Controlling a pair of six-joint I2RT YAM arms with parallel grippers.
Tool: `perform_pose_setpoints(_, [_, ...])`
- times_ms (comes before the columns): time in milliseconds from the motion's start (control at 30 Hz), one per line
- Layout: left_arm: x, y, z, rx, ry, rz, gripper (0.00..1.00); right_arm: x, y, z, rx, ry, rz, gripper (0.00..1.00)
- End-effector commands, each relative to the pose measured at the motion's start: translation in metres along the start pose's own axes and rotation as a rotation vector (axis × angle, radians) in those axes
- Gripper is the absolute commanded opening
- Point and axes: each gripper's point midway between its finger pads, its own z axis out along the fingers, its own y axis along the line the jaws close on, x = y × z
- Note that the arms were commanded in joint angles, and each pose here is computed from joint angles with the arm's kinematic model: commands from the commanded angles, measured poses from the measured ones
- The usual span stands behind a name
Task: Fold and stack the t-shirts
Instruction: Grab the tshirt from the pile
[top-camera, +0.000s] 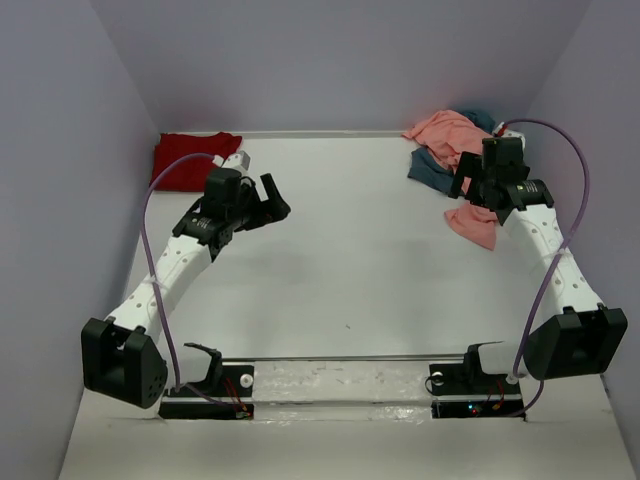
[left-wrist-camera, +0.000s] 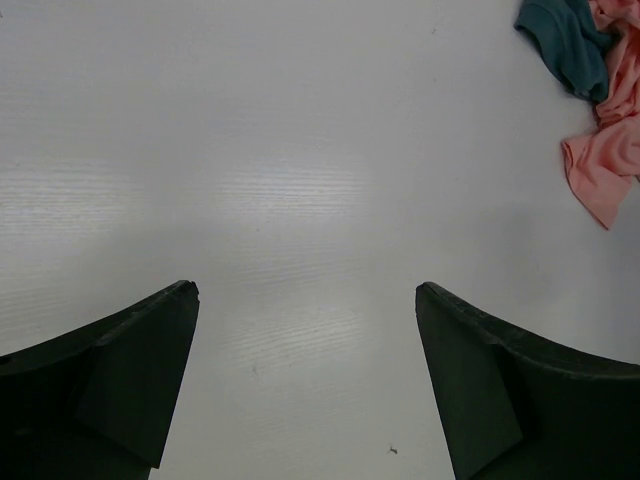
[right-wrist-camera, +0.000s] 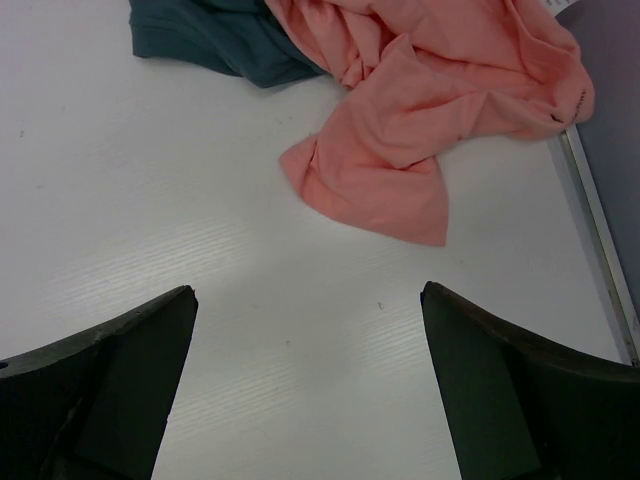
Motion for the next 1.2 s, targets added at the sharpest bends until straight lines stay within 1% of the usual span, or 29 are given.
perform_pose_setpoints(0, [-0.020,-0.011,0.000,0.039,-0.055,0.021,0.99,-0.008,-0.005,-0.003,0.029,-0.026,0.023,1.00])
perform_pose_setpoints(167, [-0.023,-0.013,0.004,0.045,-0.055,0.024,0.99,-0.002,-0.009,-0.002,0.041,-0.017,0.016,1.00])
perform_pose_setpoints(233, [-0.024,-0.014,0.007,0.047,-0.054,0.027,0.99,0.009,0.000,0.002,-0.006,0.016,0.008,1.00])
perform_pose_setpoints(267, [-0.025,-0.015,0.007,0.049,-0.054,0.029,0.99,0.012,-0.003,0.005,-0.001,0.029,0.050,1.00])
perform_pose_setpoints(300, [-0.026,-0.015,0.009,0.048,-0.052,0.029,0.99,0.018,0.006,0.007,-0.075,0.064,0.074,1.00])
perform_pose_setpoints(367, [-0.029,-0.016,0.009,0.046,-0.056,0.035,0.99,0.023,0.007,0.017,-0.113,0.079,0.120,1.00])
perform_pose_setpoints(433, [-0.032,-0.018,0.008,0.049,-0.060,0.039,0.99,0.026,0.000,0.027,-0.072,0.085,0.131,1.00])
perform_pose_setpoints(467, [-0.033,-0.019,0.008,0.050,-0.060,0.043,0.99,0.032,-0.006,0.039,-0.038,0.118,0.132,1.00])
perform_pose_setpoints(533, [-0.035,-0.021,0.007,0.058,-0.062,0.046,0.99,0.041,-0.022,0.053,-0.002,0.163,0.199,1.00])
perform_pose_setpoints(567, [-0.036,-0.022,0.007,0.061,-0.062,0.046,0.99,0.050,-0.030,0.064,0.008,0.203,0.258,0.98])
perform_pose_setpoints(600, [-0.037,-0.023,0.006,0.064,-0.064,0.050,0.99,0.054,-0.033,0.069,0.010,0.219,0.279,0.97])
perform_pose_setpoints(700, [-0.039,-0.025,0.004,0.066,-0.064,0.056,0.99,0.053,-0.033,0.080,0.005,0.203,0.291,0.91])
perform_pose_setpoints(733, [-0.040,-0.025,0.002,0.065,-0.065,0.058,0.99,0.054,-0.040,0.087,0.029,0.203,0.299,0.91])
perform_pose_setpoints(767, [-0.041,-0.025,0.002,0.067,-0.066,0.060,0.99,0.056,-0.039,0.091,0.030,0.213,0.312,0.91])
perform_pose_setpoints(833, [-0.040,-0.026,0.000,0.070,-0.062,0.068,0.99,0.064,-0.053,0.104,0.057,0.250,0.370,0.91])
perform_pose_setpoints(900, [-0.042,-0.027,-0.002,0.076,-0.064,0.076,0.99,0.068,-0.052,0.108,0.040,0.266,0.401,0.88])
perform_pose_setpoints(1000, [-0.044,-0.030,-0.006,0.079,-0.065,0.084,0.99,0.066,-0.057,0.113,0.048,0.244,0.402,0.83])
perform_pose_setpoints(1100, [-0.048,-0.031,-0.007,0.074,-0.066,0.089,0.99,0.070,-0.061,0.122,0.080,0.260,0.395,0.84])
perform_pose_setpoints(1167, [-0.049,-0.031,-0.006,0.072,-0.065,0.087,0.99,0.076,-0.061,0.127,0.089,0.280,0.398,0.87])
